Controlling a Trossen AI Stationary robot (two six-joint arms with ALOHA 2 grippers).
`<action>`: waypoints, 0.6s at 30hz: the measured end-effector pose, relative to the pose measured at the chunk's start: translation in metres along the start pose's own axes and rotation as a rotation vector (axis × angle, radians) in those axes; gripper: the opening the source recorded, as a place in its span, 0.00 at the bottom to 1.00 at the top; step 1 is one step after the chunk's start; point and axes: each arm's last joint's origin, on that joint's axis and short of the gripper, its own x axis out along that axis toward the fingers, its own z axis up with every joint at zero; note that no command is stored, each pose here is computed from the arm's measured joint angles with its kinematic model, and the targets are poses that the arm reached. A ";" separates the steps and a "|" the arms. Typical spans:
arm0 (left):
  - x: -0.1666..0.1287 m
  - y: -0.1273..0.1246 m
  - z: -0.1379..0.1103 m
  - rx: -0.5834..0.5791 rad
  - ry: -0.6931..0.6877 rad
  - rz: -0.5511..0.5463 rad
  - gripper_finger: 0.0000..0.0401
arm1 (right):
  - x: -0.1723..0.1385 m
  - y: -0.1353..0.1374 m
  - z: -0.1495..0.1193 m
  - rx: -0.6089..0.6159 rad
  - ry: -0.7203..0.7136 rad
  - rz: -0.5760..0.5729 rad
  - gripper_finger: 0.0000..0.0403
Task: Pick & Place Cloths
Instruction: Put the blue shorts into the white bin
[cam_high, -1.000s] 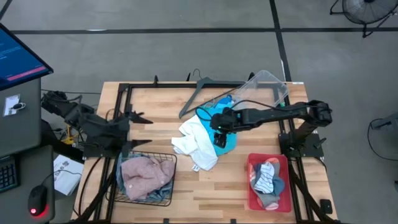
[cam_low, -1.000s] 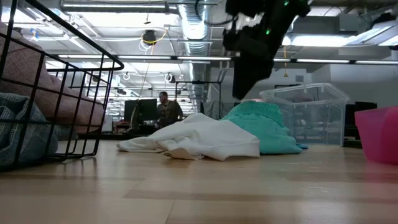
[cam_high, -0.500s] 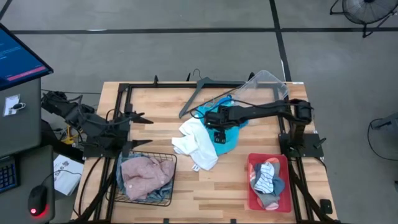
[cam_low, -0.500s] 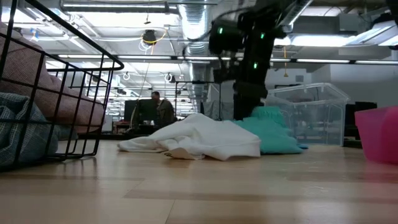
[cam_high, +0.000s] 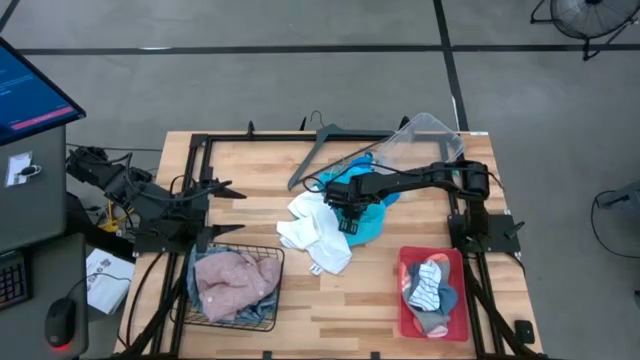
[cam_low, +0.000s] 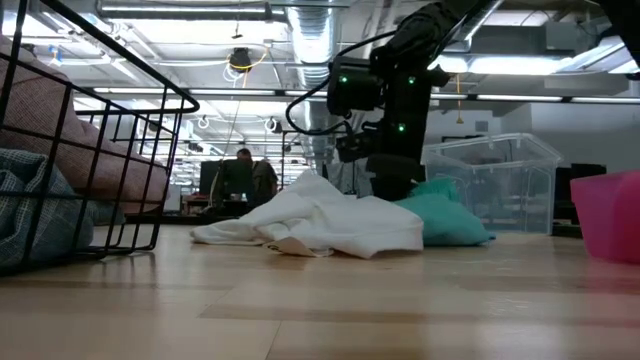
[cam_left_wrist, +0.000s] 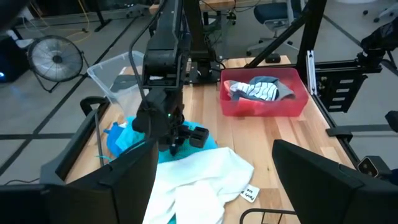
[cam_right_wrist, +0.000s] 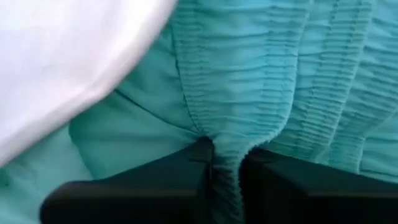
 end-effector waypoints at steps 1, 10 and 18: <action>0.000 0.000 0.000 0.000 0.000 0.000 0.74 | -0.004 0.000 0.001 0.011 -0.009 0.005 0.05; 0.000 0.000 0.000 -0.002 0.000 0.000 0.74 | -0.106 -0.008 0.007 0.068 -0.280 0.061 0.02; 0.000 0.000 0.000 -0.002 0.001 0.000 0.74 | -0.192 -0.033 -0.018 0.159 -0.498 -0.053 0.02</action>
